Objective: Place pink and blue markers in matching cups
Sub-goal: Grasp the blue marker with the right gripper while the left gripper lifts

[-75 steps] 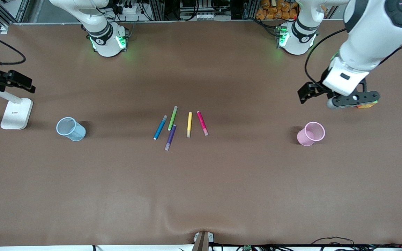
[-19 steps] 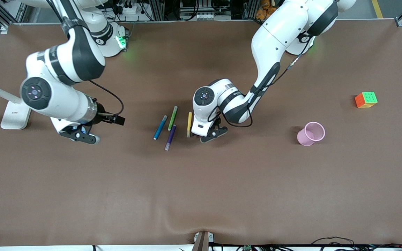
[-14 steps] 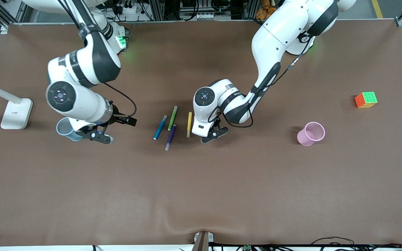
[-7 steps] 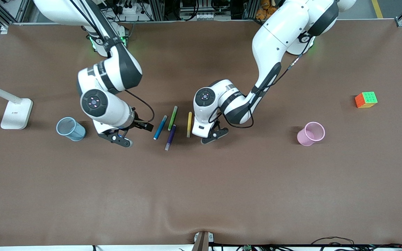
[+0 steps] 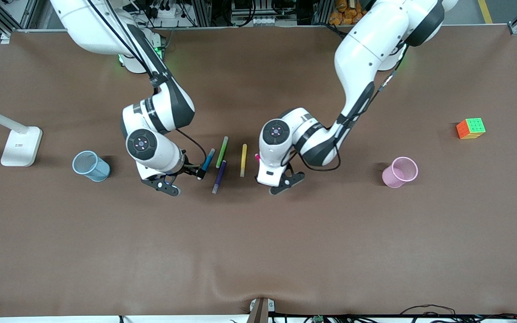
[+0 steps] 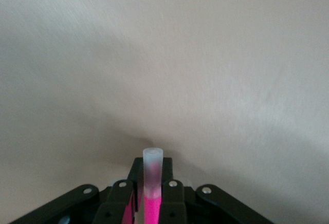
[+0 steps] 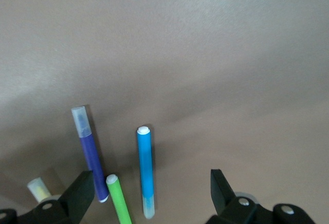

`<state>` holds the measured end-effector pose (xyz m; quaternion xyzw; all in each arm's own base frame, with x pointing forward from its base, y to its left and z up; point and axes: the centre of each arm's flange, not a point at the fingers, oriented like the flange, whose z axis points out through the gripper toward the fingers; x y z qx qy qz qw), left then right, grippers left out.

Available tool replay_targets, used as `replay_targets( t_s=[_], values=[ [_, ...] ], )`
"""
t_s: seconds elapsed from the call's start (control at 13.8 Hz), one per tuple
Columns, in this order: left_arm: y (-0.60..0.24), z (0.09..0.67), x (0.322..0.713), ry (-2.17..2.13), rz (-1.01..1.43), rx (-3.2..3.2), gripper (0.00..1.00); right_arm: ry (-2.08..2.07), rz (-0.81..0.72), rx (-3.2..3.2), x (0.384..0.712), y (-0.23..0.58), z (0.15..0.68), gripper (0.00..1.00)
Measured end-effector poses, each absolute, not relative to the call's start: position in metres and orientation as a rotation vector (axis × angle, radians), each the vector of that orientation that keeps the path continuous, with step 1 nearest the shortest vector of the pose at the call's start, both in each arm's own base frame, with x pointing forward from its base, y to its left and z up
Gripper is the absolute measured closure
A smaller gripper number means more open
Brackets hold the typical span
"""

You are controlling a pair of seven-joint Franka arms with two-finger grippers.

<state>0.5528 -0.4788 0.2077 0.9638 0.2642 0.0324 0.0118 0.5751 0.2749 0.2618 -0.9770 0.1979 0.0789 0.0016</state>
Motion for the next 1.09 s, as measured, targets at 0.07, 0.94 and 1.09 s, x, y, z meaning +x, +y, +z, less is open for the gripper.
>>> replay_targets(
  t_s=[0.07, 0.94, 1.09],
  values=[
    [-0.472, 0.216, 0.558, 0.832, 0.099, 3.019, 0.82, 0.616, 0.246, -3.068, 0.574, 0.278, 0.254, 0.00],
    [-0.360, 0.329, 0.588, 1.004, 0.087, 3.178, 0.82, 0.609, 0.234, -3.075, 0.572, 0.285, 0.194, 0.42],
    [-0.343, 0.329, 0.593, 1.039, 0.087, 3.205, 0.82, 0.610, 0.223, -3.072, 0.573, 0.285, 0.191, 0.52]
  ],
)
